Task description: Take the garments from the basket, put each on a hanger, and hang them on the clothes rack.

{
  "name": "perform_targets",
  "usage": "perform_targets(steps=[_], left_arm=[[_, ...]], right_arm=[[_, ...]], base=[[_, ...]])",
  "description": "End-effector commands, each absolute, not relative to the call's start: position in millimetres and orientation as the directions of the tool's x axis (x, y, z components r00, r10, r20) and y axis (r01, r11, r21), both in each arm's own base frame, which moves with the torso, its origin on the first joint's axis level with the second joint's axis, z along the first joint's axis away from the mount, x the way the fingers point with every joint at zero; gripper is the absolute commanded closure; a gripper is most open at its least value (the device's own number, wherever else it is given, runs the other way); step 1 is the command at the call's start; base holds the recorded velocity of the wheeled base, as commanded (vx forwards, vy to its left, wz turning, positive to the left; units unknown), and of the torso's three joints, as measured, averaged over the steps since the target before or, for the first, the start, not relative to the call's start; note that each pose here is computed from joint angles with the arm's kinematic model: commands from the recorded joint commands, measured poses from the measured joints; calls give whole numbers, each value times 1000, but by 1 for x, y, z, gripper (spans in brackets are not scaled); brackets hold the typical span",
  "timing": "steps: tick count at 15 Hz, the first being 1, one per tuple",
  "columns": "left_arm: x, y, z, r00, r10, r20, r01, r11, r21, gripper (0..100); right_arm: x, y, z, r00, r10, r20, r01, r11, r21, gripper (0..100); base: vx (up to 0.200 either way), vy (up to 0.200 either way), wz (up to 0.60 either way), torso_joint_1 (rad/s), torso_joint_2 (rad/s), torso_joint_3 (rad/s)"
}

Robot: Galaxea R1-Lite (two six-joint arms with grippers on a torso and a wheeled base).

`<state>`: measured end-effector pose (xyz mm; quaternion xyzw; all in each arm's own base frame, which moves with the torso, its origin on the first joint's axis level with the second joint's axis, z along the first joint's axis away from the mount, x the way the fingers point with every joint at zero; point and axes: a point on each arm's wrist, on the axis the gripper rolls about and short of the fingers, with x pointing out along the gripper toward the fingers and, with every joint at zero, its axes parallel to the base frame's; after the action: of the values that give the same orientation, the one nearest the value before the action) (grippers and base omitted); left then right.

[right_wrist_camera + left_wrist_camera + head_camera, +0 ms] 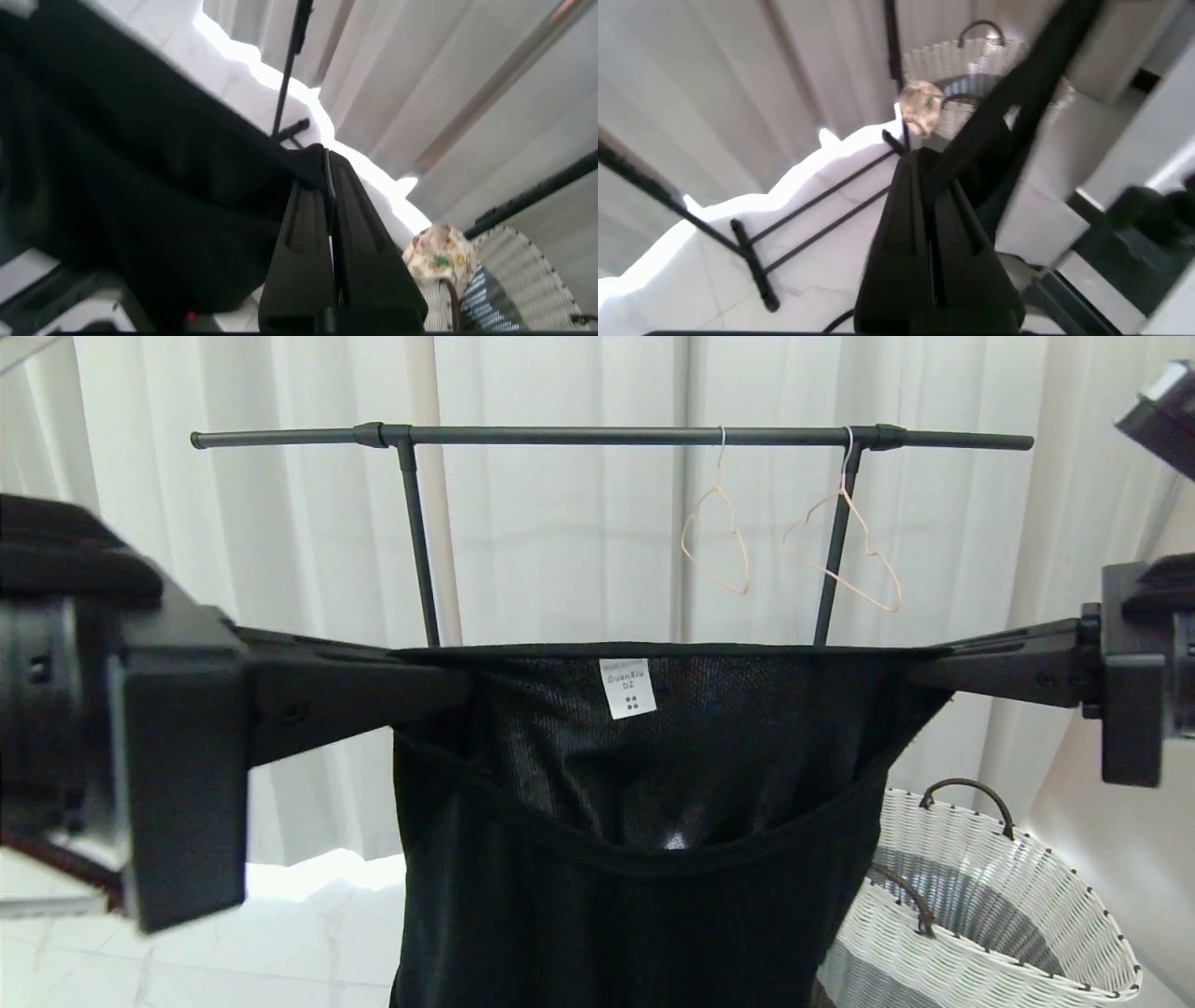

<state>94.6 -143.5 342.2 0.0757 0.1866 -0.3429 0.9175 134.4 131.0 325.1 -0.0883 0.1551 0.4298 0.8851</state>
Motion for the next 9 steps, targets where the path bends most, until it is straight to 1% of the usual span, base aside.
perform_targets(steps=[1, 3, 5, 9], left_arm=[[110, -153, 337, 713, -558, -425, 624, 781, 23, 100], [111, -157, 334, 705, -557, -439, 631, 775, 30, 100], [115, -159, 330, 720, -528, -450, 619, 782, 72, 100], [115, -160, 331, 725, -523, -448, 614, 785, 77, 100]], right_arm=[[119, 118, 328, 587, 743, -322, -790, 612, -28, 100], [120, 118, 328, 591, 740, -323, -788, 615, -33, 100], [120, 118, 328, 619, 716, -324, -766, 642, -45, 100], [119, 116, 327, 632, 703, -326, -753, 656, -46, 100]], base=[[0, 0, 0, 0, 0, 0], [0, 0, 0, 0, 0, 0], [0, 0, 0, 0, 0, 0], [0, 0, 0, 0, 0, 0]])
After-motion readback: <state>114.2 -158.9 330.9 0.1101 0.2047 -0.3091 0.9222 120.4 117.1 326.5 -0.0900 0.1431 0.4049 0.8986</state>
